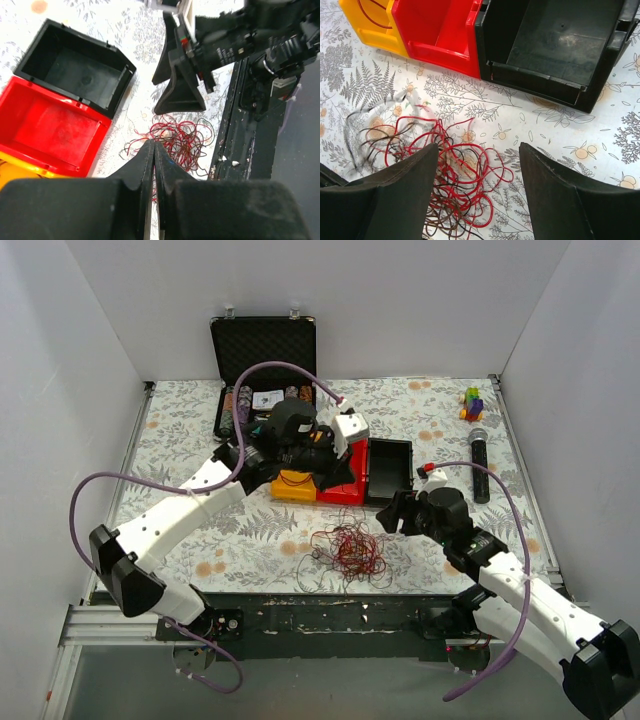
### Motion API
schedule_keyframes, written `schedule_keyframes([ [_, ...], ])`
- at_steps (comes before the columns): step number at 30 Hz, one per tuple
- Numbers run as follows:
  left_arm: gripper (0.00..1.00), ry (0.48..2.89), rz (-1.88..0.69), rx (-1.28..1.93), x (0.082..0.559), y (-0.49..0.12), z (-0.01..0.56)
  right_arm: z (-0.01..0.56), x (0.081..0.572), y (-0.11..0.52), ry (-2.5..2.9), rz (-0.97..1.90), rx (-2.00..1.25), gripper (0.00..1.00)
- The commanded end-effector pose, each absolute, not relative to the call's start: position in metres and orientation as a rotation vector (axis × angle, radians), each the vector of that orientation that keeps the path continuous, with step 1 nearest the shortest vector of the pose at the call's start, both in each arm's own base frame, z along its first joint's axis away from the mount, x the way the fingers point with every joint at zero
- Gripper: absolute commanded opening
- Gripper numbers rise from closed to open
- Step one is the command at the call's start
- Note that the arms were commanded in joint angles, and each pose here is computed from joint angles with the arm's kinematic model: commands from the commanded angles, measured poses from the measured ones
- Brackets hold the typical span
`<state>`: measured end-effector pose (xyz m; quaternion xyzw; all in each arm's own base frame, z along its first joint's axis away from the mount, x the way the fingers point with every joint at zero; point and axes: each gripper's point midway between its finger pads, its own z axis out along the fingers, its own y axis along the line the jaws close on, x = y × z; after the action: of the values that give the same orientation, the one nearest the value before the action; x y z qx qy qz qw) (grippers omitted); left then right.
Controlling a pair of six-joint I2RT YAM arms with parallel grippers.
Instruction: Untangle the cables
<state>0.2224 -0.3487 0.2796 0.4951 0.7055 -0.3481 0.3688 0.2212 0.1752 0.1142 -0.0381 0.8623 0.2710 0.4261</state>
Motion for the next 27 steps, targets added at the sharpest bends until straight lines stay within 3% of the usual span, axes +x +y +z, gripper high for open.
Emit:
schedule_keyframes([
  [1, 0.0, 1.688, -0.886, 1.259, 0.214, -0.339, 0.335, 0.126, 0.227, 0.184, 2.104, 0.726, -0.118, 0.75],
  [10, 0.0, 1.494, -0.876, 1.185, 0.21, -0.333, 0.411, 0.144, 0.225, 0.19, 2.046, 0.77, -0.169, 0.77],
  [20, 0.0, 1.124, -0.701, 0.932, 0.226, -0.306, 0.542, 0.165, 0.228, 0.191, 1.99, 0.775, -0.192, 0.78],
  [27, 0.0, 1.023, -0.692, 0.844, 0.223, -0.295, 0.583, 0.23, 0.227, 0.21, 1.782, 0.901, -0.299, 0.87],
])
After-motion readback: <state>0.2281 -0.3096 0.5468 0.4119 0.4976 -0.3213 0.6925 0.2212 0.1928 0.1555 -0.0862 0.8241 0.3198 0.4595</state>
